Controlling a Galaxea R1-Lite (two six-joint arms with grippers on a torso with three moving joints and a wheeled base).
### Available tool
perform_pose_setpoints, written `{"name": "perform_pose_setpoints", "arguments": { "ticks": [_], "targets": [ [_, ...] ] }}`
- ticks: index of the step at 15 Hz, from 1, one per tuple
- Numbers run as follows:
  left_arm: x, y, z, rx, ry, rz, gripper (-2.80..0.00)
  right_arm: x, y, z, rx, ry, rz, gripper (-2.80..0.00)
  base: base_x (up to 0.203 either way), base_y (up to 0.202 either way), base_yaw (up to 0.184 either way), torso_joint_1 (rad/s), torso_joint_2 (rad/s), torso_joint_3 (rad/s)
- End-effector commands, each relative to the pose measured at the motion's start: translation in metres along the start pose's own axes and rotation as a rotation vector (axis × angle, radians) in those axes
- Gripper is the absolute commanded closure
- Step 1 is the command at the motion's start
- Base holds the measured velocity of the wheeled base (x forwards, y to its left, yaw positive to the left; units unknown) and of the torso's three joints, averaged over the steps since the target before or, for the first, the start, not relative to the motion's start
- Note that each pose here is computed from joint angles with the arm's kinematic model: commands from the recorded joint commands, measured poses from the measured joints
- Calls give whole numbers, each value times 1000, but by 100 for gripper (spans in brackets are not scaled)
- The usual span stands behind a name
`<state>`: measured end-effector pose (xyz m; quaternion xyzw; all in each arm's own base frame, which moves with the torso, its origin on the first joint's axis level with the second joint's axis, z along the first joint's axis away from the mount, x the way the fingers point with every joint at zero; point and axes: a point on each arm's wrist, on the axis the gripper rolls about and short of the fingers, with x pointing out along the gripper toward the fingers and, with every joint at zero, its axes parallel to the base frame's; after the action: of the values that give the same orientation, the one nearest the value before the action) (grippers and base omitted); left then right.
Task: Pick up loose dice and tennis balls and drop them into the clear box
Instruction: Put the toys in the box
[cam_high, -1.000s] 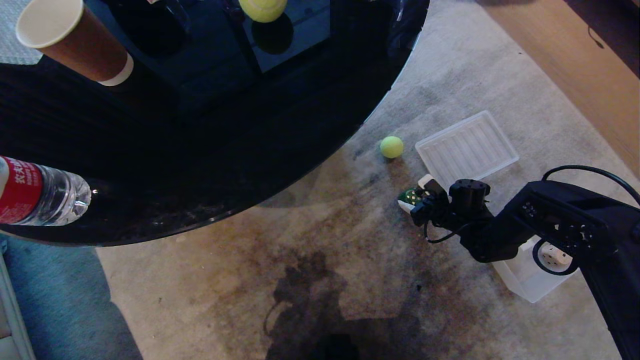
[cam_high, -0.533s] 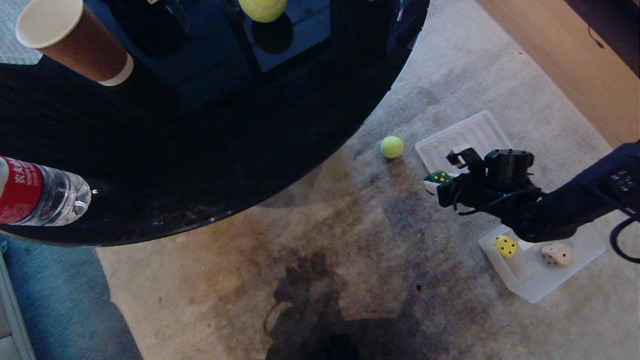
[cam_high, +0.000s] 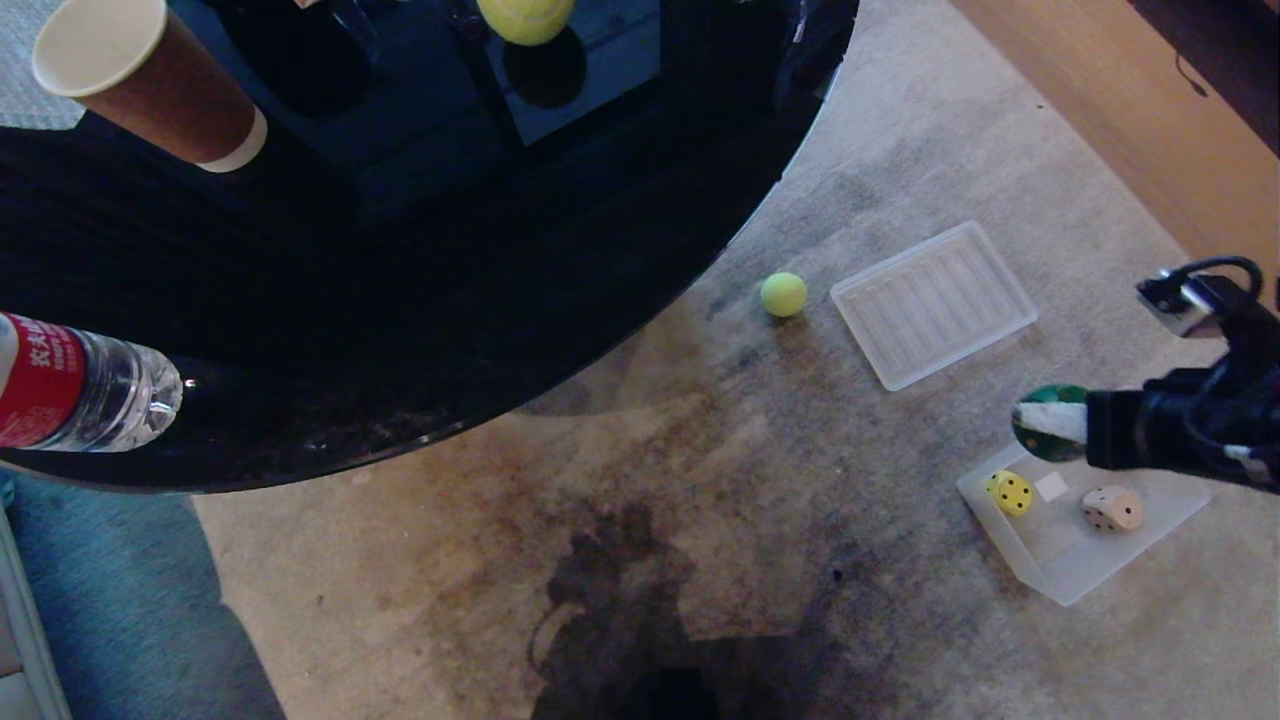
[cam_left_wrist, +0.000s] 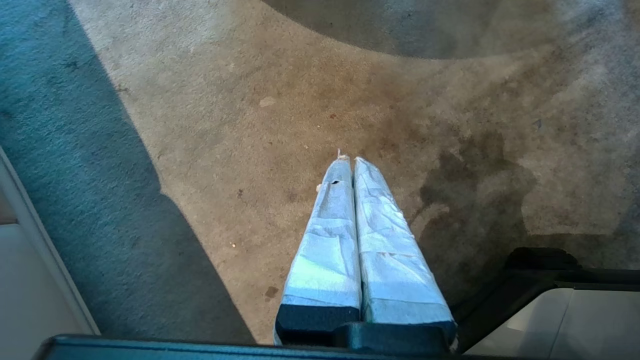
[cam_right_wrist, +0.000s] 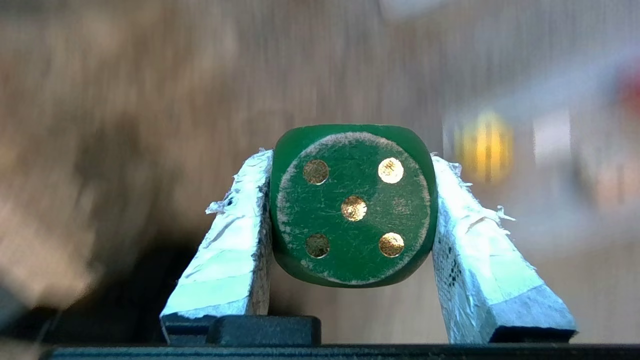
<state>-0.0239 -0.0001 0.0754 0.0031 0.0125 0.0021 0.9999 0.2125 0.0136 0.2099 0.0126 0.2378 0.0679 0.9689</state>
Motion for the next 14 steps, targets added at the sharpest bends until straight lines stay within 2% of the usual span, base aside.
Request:
{"name": "perform_pose_setpoints", "arguments": {
  "ticks": [1,4,6,10,12,14],
  "targets": [
    [0,0,0,0,1,0,0,-78,5,-34,24,-64,-11,0,0,0,0,0,0,0],
    [0,0,0,0,0,0,0,-130,8,-89,106,-29,-29,0,0,0,0,0,0,0],
    [0,0,0,0,1,0,0,-146,9,-129,143,-8,-69,0,0,0,0,0,0,0],
    [0,0,0,0,1,0,0,-155,13,-185,68,-9,-108,0,0,0,0,0,0,0],
    [0,0,0,0,0,0,0,-152,13,-200,17,-35,-126,0,0,0,0,0,0,0],
    [0,0,0,0,0,0,0,-147,11,-199,-12,-91,-169,0,0,0,0,0,0,0]
  ]
}}
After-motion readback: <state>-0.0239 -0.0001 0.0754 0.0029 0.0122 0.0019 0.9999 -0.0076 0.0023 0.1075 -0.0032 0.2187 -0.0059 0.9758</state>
